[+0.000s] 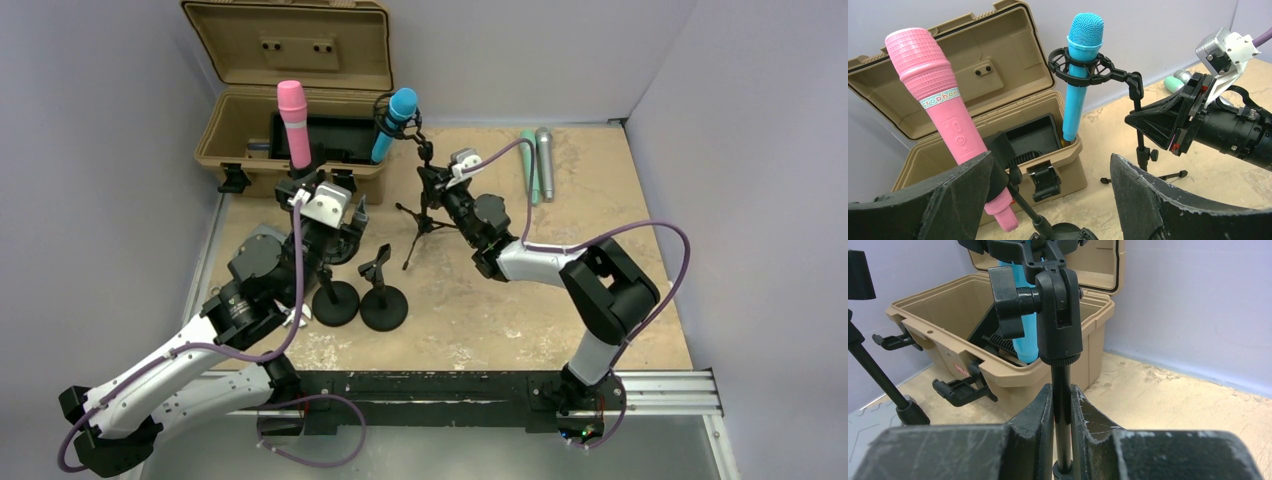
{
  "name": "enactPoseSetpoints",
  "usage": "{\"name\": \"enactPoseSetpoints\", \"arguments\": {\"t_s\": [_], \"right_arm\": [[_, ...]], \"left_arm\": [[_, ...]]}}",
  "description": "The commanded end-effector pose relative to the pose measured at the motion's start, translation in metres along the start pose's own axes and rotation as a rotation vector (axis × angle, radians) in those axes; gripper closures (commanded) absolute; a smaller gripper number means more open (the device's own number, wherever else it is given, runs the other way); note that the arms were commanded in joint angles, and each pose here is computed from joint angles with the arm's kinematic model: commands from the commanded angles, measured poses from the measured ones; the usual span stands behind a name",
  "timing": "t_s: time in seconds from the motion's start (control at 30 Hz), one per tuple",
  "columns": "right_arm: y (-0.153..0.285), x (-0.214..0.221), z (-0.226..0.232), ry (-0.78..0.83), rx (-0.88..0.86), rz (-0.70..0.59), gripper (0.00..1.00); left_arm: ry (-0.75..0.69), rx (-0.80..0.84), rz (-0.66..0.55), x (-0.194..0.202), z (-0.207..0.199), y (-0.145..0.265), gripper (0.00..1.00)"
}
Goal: Remove the microphone from the stand
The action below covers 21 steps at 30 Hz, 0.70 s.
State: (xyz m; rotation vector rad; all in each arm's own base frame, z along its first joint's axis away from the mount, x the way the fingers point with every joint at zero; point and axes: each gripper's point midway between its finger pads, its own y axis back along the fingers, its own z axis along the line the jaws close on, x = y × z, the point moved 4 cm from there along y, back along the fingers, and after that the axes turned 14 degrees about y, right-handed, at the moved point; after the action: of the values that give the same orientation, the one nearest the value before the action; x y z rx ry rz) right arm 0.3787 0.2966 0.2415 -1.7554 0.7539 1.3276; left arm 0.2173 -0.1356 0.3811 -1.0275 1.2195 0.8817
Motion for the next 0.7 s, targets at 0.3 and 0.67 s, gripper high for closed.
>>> {"name": "enactPoseSetpoints", "arguments": {"t_s": [0.3,0.67], "right_arm": [[0.020,-0.087,-0.027,-0.096,0.110,-0.244,1.00],[0.095,-0.056,-0.034,0.066,0.118,-0.110,1.00]], "left_arm": [[-0.001,0.005,-0.021,-0.005,-0.002,-0.002,0.16],[0.025,0.026,-0.021,-0.006,-0.005,-0.001,0.16]]}}
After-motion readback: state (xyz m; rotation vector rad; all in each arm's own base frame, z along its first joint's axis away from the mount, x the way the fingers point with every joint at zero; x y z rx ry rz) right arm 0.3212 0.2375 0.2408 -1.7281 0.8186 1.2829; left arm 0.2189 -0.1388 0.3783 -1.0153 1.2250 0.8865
